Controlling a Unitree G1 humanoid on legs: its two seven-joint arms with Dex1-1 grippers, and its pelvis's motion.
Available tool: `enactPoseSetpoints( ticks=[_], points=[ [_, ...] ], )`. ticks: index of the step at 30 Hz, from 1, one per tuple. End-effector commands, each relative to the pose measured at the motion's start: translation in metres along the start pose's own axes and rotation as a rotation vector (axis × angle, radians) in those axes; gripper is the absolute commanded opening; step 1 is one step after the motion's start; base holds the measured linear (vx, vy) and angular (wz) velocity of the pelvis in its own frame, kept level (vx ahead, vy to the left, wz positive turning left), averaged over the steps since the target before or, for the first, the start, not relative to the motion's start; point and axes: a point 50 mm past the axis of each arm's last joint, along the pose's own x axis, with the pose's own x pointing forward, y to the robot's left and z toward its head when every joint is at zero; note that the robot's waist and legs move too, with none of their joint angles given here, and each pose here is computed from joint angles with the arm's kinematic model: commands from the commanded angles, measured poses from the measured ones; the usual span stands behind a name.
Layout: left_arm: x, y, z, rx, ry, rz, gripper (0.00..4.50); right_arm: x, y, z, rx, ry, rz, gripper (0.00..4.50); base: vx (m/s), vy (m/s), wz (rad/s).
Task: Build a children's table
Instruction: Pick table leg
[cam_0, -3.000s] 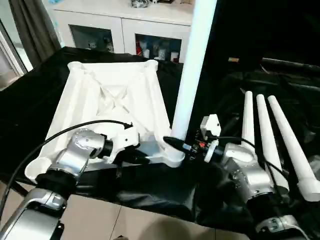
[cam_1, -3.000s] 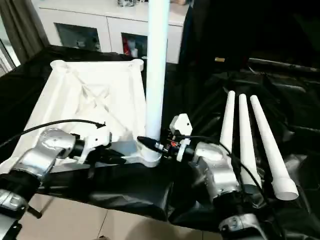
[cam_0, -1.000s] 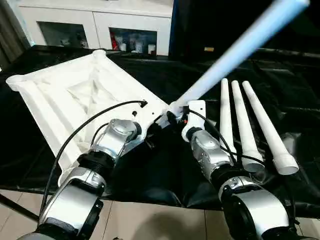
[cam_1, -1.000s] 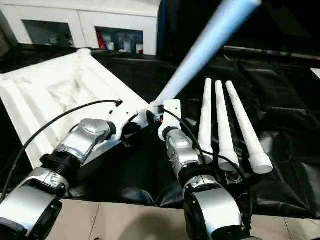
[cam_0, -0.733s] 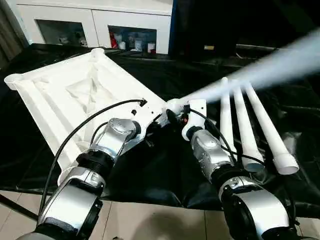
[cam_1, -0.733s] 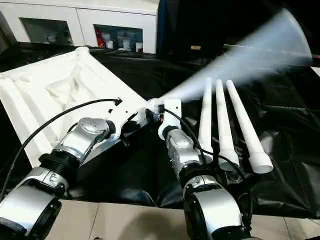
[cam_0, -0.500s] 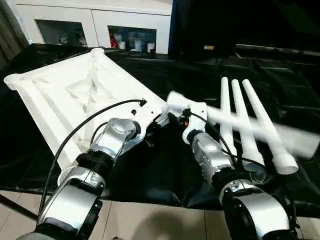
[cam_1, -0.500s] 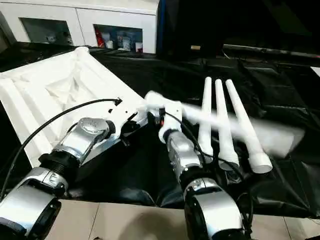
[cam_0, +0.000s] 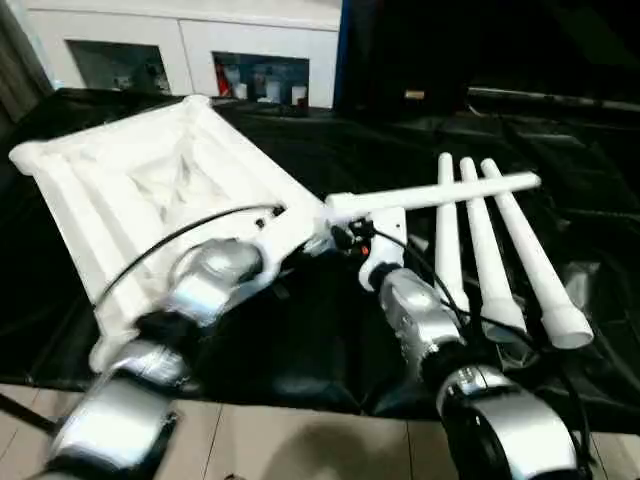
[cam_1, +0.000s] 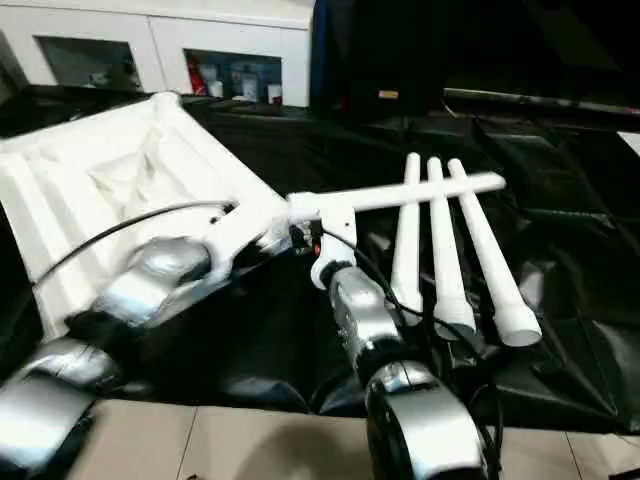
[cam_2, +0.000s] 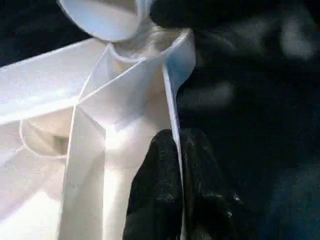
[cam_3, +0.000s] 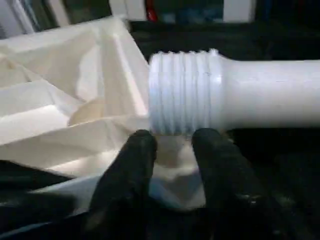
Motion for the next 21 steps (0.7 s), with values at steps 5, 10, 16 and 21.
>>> enactPoseSetpoints(
  ticks=[5, 10, 16, 21],
  points=[
    [-0.007, -0.037, -0.018, 0.197, -0.008, -0.306, 0.00, -0.010, -0.006, 0.004, -0.045, -0.062, 0.042, 0.84, 0.000, 0.000, 0.00],
    [-0.012, -0.038, -0.028, 0.239, 0.025, -0.334, 0.00, -0.020, -0.013, -0.002, -0.055, -0.051, 0.041, 0.46, 0.000, 0.000, 0.00],
    [-0.021, -0.031, -0.034, 0.251, 0.029, -0.321, 0.00, -0.035, -0.021, -0.004, -0.062, -0.059, 0.041, 0.02, 0.000, 0.000, 0.00],
    [-0.027, -0.027, -0.032, 0.273, -0.016, -0.320, 0.00, -0.044, -0.027, -0.004, -0.063, -0.062, 0.016, 0.02, 0.000, 0.000, 0.00]
  ],
)
